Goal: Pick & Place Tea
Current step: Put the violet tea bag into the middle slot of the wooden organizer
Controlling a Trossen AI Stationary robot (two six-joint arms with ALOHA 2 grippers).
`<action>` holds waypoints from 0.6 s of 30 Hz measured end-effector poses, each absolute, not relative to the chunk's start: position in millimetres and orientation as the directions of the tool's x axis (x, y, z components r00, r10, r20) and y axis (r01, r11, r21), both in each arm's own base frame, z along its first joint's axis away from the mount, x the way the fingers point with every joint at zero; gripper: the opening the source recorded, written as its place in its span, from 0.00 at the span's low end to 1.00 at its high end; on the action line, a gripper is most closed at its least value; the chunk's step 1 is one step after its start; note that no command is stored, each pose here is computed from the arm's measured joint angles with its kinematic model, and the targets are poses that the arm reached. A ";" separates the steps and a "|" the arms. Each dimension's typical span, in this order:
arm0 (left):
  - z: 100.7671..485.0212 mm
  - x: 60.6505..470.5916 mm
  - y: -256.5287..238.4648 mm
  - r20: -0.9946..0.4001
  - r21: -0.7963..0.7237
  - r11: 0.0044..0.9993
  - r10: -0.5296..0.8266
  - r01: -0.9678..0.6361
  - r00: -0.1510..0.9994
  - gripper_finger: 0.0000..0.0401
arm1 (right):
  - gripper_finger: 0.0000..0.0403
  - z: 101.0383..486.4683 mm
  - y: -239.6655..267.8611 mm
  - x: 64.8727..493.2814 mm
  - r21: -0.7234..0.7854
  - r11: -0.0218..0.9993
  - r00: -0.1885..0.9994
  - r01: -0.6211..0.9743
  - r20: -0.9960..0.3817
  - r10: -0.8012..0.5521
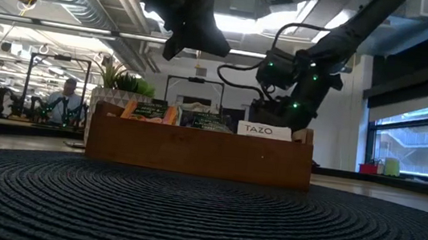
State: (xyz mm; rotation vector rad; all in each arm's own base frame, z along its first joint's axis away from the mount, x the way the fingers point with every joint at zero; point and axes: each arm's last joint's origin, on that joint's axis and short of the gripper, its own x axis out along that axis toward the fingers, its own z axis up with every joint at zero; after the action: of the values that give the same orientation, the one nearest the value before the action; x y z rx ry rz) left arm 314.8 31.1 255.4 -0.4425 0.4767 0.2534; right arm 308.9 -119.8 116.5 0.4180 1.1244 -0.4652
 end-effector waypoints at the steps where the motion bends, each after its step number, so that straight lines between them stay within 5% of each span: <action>1: 255.4 314.8 31.0 -0.493 -0.349 0.875 0.132 -0.334 0.860 0.10 | 0.16 116.4 -119.8 308.7 0.076 0.838 0.354 0.540 -0.924 -0.145; 10: 255.3 314.7 31.1 -0.493 -0.349 0.875 0.132 -0.335 0.860 0.11 | 0.01 115.5 -119.9 308.1 0.064 0.844 0.347 0.533 -0.926 -0.149; 18: 255.2 314.8 31.1 -0.493 -0.349 0.875 0.132 -0.335 0.860 0.10 | 0.11 115.3 -119.3 309.0 0.119 0.823 0.369 0.556 -0.922 -0.116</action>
State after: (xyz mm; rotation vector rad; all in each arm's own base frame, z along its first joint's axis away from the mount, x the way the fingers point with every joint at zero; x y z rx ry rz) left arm 314.8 31.1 255.2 -0.4422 0.4773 0.2537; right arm 309.0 -119.3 115.3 0.4524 1.1181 -0.4501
